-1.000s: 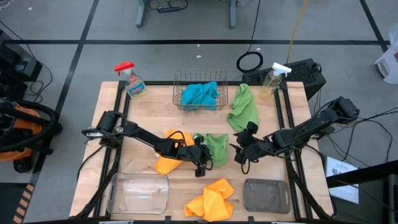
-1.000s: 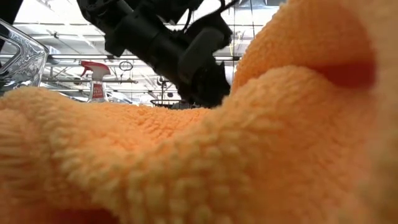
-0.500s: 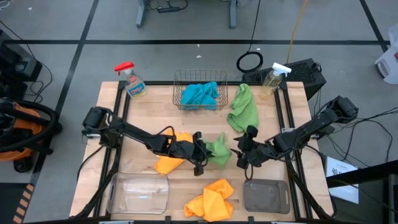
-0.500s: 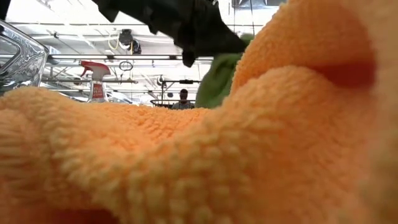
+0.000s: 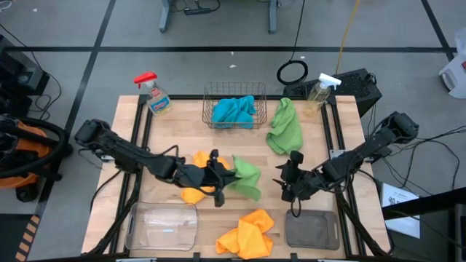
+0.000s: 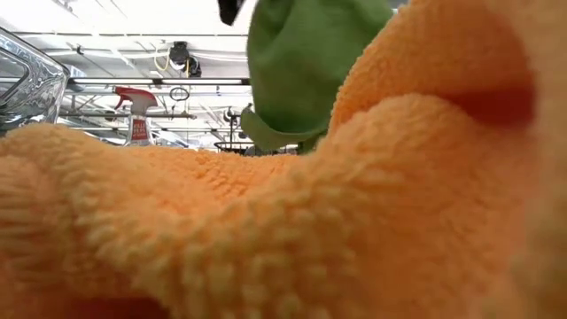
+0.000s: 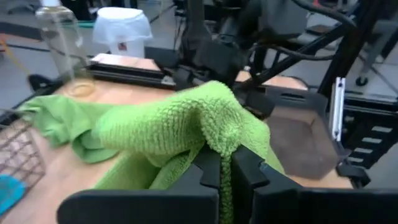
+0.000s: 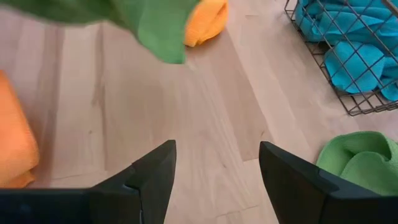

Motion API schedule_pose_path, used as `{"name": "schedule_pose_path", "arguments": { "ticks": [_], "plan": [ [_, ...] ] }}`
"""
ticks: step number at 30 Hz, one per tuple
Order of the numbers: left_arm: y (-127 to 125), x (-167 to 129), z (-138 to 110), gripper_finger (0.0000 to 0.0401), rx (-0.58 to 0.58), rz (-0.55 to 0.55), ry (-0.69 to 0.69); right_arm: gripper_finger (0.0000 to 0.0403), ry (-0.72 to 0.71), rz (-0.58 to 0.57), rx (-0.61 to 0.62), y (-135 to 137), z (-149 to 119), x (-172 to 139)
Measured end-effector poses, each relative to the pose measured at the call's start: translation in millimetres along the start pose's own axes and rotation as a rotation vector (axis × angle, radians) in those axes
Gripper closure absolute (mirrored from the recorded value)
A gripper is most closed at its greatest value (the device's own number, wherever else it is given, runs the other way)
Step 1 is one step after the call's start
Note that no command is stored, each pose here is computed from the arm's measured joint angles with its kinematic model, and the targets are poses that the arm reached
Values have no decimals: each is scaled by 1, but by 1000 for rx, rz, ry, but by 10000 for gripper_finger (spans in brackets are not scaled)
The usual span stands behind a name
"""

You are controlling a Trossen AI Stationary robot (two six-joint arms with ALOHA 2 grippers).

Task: Sort microfiber towel by color & place in baskets
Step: Put the bottom green microfiber cloth into the transparent bin

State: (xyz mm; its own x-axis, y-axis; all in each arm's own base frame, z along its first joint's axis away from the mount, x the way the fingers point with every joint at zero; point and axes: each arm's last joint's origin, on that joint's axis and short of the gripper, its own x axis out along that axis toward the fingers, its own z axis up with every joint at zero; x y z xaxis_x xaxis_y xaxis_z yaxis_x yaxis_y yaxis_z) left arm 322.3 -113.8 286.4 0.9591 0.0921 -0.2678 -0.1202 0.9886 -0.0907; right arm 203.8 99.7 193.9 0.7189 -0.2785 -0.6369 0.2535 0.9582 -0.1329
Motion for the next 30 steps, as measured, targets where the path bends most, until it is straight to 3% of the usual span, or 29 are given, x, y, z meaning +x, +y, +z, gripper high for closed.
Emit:
{"name": "schedule_pose_path", "arguments": {
  "ticks": [13,23,30],
  "plan": [
    [-20,-73,32,395,-41,-142,-68,181,-7,34,-29,8,-4,-6],
    [-29,-136,30,396,-84,-211,22,181,-9,32,-22,8,-4,-6],
    [-39,-170,23,396,-84,-318,78,181,-21,16,-12,7,-3,-6]
  ]
}}
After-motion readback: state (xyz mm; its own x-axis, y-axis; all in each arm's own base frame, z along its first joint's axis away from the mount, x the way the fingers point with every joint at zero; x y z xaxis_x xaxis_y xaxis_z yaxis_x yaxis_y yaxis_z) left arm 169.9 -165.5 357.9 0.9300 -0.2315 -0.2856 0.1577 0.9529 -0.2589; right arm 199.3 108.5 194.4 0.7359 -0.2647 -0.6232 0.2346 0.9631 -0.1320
